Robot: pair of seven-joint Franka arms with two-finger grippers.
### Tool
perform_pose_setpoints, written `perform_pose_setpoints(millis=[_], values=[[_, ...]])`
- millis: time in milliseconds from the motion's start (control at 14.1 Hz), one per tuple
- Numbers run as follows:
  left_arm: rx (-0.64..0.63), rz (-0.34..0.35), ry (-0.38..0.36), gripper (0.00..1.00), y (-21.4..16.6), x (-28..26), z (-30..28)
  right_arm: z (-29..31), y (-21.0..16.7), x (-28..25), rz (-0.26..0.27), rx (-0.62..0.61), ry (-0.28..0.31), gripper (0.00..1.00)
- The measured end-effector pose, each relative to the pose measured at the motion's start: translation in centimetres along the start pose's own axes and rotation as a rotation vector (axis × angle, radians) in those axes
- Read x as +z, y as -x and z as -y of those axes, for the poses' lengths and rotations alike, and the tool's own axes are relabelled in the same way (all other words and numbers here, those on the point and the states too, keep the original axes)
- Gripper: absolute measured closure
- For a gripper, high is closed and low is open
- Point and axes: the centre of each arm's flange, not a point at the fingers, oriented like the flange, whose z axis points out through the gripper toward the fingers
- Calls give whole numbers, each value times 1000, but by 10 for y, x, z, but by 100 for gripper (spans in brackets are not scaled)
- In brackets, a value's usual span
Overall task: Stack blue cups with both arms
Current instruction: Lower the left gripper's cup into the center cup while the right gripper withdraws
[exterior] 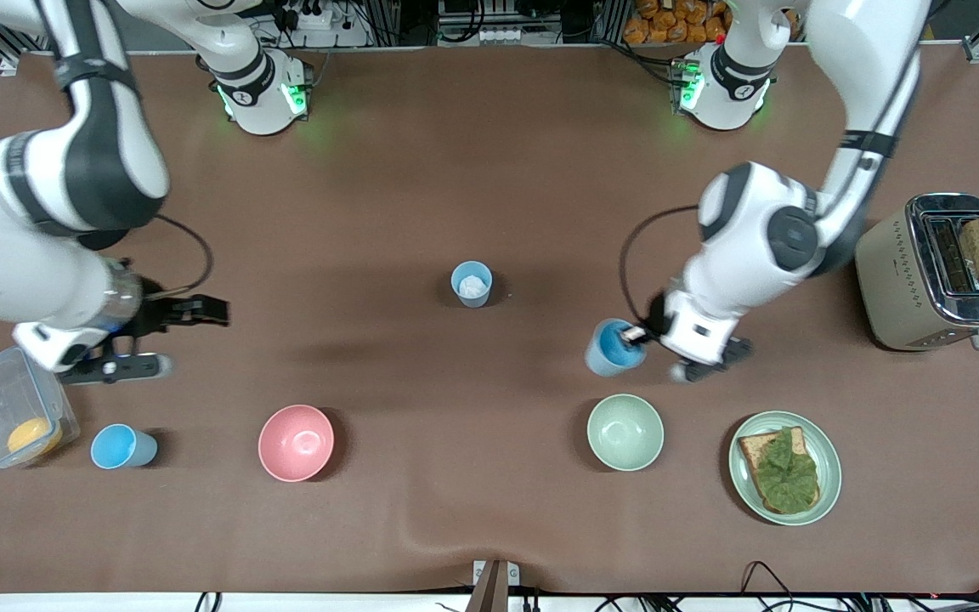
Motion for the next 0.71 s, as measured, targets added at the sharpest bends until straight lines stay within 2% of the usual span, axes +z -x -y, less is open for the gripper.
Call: perform_pose_setpoints(millis=[213,426,710], values=[[15,36,-13,97,80,20,-55,-57,10,-14,-1,-67,4,0],[49,19,-55,97,144,37,-87,-76,43,-48,45,-71,-4,0],[90,26,-91,97,194,64,-105,-66,79,-89,48,-75,8,0]])
